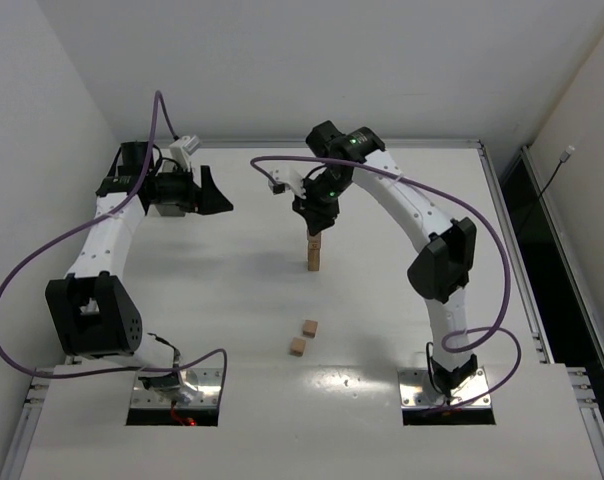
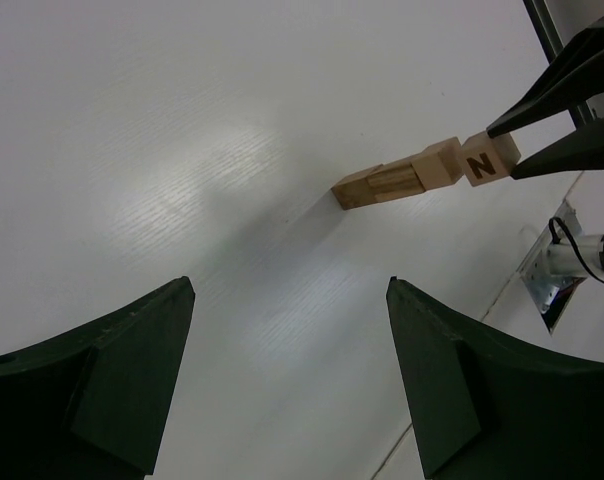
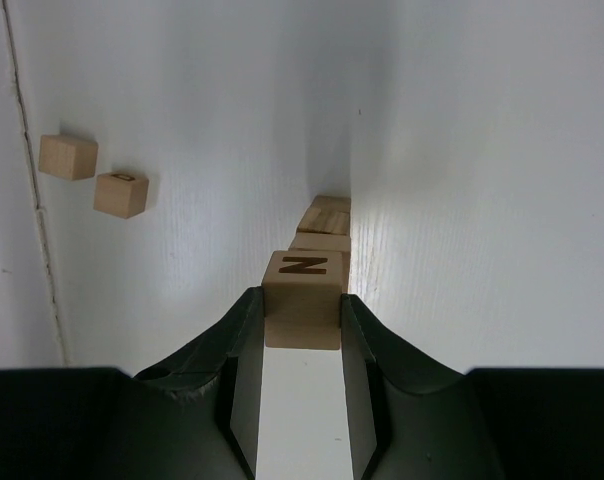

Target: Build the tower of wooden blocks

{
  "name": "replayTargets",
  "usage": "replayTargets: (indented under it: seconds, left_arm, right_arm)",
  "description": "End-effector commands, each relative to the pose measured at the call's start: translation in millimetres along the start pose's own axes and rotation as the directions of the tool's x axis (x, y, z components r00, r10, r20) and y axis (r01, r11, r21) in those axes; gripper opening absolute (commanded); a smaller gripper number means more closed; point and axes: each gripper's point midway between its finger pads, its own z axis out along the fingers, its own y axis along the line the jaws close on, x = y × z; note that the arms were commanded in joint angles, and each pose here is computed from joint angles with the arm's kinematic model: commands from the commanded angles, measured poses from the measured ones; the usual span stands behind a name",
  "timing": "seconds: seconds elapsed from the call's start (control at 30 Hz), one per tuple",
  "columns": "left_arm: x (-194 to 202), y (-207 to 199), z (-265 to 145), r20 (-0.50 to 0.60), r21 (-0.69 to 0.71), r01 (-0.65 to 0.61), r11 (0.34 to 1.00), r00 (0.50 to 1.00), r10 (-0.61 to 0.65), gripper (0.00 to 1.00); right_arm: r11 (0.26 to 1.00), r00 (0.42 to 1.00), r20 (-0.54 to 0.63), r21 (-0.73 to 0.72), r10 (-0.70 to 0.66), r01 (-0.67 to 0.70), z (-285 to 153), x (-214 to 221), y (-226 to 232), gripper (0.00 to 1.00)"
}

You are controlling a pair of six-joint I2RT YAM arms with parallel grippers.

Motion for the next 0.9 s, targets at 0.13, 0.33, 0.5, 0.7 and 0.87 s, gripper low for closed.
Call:
replayTargets:
  seconds: [0.13, 0.33, 0.5, 0.7, 0.87]
  left_arm:
    - [-10, -3, -2, 0.036, 0.033, -0.025, 0.999, 0.999, 0.024, 0.75]
    - [-11, -1, 0, 0.031, 0.044, -0.018, 0.999, 0.999, 0.016, 0.75]
    - [-12, 1, 1, 0.031, 0.044, -0.018, 0.999, 0.999, 0.016, 0.75]
    - [-13, -1, 1, 0.032, 0.053, -0.018, 0.998, 0.999, 0.016, 0.75]
    - [-13, -1, 1, 0.032, 0.053, -0.018, 0.998, 0.999, 0.016, 0.75]
  right_arm:
    - [1.0, 1.0, 0.013, -0.002, 0.0, 0.0, -2, -4, -5, 0.0]
    - [1.0, 1.0, 0.008, -0.009, 0.004, -0.004, 2, -3, -5, 0.0]
    - [1.0, 1.0, 0.001, -0.003, 0.004, -0.004, 1, -1, -6, 0.0]
    - [1.0, 1.0, -0.003, 0.0, 0.024, -0.024, 0, 6, -10, 0.0]
    - [0.999, 0.999, -0.003, 0.0, 0.033, -0.033, -2, 6, -8, 0.0]
